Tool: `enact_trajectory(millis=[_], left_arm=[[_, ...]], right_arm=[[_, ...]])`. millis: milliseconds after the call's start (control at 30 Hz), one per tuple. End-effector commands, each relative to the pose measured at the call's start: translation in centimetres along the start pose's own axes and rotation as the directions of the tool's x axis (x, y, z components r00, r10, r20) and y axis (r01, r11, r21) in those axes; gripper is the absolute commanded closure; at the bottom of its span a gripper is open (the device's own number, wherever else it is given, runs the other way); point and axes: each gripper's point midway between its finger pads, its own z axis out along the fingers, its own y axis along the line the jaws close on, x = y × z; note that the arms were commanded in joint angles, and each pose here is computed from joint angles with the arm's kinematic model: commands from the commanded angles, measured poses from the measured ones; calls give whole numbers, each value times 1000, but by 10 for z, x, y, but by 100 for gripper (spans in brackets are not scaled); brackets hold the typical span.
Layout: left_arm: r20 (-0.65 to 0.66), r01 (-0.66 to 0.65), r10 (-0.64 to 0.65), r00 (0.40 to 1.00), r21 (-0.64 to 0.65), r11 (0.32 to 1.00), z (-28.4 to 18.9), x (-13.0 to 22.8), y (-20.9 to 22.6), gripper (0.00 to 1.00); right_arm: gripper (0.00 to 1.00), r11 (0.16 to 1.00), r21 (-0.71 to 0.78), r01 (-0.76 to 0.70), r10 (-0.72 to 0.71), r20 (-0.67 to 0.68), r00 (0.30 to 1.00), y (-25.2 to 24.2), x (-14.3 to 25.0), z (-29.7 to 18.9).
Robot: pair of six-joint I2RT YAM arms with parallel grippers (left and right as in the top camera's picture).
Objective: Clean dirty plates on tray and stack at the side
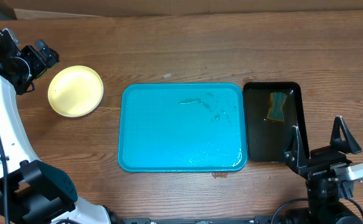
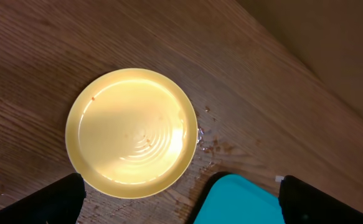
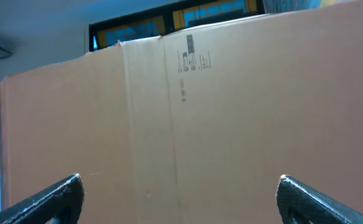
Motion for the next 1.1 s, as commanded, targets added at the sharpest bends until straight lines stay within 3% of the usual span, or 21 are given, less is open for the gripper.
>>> enact_trajectory(millis=[0,233,467,633,833,1067], left_arm=[[-1,-14,14,1000,5,1000,2,-2,-1,0],[-1,-14,14,1000,5,1000,2,-2,-1,0],[-1,-14,14,1000,5,1000,2,-1,-2,0],[-1,-14,14,1000,5,1000,2,-2,-1,0],[-1,-14,14,1000,5,1000,2,-1,-2,0],[-1,-14,14,1000,5,1000,2,-1,-1,0]], right_arm=[[0,1000,5,-3,3,5,1000,-3,9,-4],[0,999,19,-34,36,-73,997,-9,49,-10],[0,999,30,-40,43,-96,994,-11,55,-11],[0,996,71,-45,64,-290,955,-18,103,-21],[0,991,134,-27,96,-547,831,-28,167,-52],[0,989,148,-19,97,-542,835,-31,166,-52]])
